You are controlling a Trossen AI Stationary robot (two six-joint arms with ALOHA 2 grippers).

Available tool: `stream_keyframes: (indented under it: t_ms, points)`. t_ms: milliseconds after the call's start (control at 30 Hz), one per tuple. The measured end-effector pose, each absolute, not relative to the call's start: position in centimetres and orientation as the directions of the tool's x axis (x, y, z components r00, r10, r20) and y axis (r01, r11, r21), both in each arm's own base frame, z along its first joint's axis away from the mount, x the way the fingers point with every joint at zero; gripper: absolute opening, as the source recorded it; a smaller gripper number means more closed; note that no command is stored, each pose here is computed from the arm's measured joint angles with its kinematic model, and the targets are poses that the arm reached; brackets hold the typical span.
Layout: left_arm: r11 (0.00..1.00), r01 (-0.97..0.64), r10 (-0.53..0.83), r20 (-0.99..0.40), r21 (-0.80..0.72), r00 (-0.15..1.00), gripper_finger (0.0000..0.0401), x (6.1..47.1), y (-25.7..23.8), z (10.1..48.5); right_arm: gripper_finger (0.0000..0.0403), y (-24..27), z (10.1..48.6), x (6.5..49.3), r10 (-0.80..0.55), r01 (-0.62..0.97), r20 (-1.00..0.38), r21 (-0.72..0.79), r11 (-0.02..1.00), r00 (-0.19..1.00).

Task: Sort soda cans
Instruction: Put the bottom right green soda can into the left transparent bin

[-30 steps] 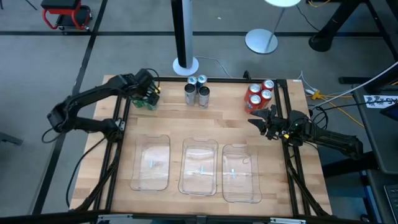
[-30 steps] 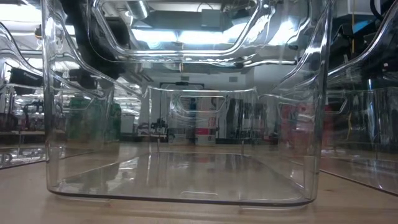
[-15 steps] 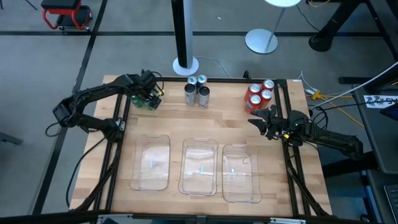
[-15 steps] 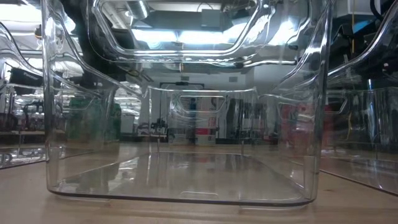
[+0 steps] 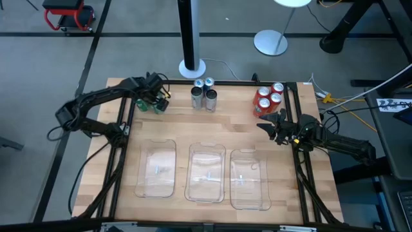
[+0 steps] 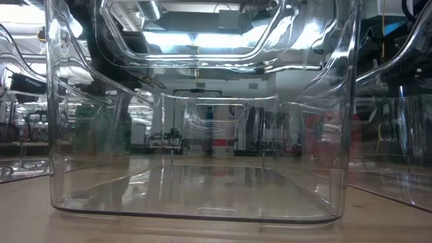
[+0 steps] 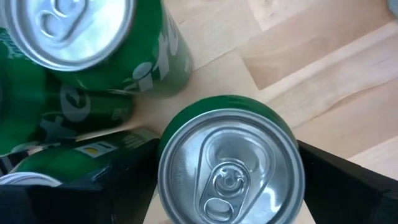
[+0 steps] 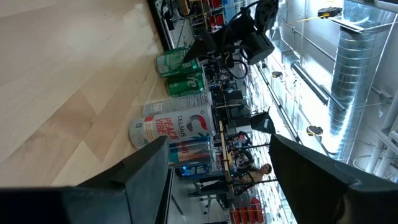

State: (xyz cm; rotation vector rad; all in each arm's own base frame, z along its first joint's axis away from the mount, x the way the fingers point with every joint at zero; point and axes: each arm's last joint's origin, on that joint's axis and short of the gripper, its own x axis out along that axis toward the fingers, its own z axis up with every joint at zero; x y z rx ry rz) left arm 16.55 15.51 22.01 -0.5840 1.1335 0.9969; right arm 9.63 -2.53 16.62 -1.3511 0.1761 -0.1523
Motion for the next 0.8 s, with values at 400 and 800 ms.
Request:
stream_keyframes:
  t_ms: [400, 800]
  points:
    - [0.468, -0.877, 0.307, -0.951, 0.112, 0.043, 0.0318, 17.1, 16.0, 20.6, 0.0278, -2.5, 16.6, 9.6, -0.211, 0.007, -0.038, -0.978, 0.209, 0.977]
    - [0.483, -0.868, 0.292, -0.956, 0.114, 0.038, 0.0299, 16.5, 15.4, 22.4, 0.0278, -2.5, 16.6, 9.6, -0.213, 0.007, -0.038, -0.978, 0.208, 0.976]
